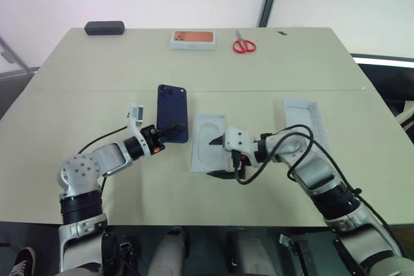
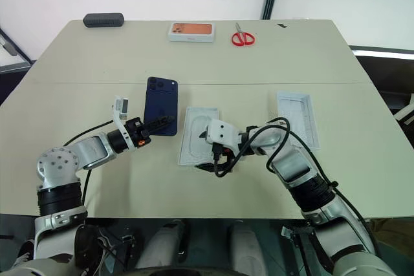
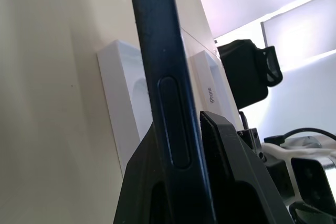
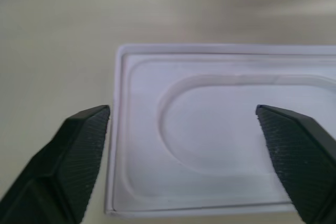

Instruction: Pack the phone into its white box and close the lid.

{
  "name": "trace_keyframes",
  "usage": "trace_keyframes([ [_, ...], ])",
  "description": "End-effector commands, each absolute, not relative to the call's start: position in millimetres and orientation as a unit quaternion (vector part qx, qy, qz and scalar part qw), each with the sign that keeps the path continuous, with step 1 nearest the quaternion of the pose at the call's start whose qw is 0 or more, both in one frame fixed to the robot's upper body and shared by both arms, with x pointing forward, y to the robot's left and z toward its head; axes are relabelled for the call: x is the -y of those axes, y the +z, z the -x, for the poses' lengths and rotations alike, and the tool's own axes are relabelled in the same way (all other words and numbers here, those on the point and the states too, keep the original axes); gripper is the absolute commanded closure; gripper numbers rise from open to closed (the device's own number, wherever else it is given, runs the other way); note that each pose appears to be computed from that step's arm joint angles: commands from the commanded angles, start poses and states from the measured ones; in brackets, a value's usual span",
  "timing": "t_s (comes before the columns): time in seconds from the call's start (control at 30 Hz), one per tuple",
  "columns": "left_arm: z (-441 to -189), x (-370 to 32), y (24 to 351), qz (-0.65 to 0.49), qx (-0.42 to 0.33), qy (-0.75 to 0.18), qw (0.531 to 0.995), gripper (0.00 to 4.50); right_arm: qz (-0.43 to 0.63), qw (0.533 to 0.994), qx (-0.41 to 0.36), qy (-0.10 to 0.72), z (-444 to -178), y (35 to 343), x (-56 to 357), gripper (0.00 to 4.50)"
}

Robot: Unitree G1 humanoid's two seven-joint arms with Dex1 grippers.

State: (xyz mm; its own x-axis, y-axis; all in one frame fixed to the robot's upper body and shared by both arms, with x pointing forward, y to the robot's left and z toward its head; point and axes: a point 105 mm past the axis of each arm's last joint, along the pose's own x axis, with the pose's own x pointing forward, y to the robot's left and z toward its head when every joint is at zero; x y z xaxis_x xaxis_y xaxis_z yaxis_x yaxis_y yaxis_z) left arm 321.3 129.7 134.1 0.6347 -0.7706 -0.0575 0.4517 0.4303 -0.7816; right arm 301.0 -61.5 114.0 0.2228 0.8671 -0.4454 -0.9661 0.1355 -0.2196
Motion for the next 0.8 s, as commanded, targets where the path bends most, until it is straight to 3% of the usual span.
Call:
trace_keyframes([
  [0.03, -314, -121, 146, 0.373, -0.191, -0.401, 0.815, 3.8, 0.216, 0.77, -0.072, 0.596, -304, 145, 81, 0.03],
  [0.2, -299, -98, 136, 0.384, -0.219, -0.424, 0.791, 3.8, 0.188, 0.818, -0.096, 0.536, -315, 147, 127, 0.03],
  [0.33, -289, -81, 125, 0.383, -0.243, -0.431, 0.78, 3.8, 0.19, 0.829, -0.115, 0.513, -313, 139, 147, 0.03],
  [0.8, -294, -54, 115, 0.379, -0.274, -0.436, 0.769, 3.8, 0.208, 0.829, -0.099, 0.509, -318, 138, 136, 0.03],
])
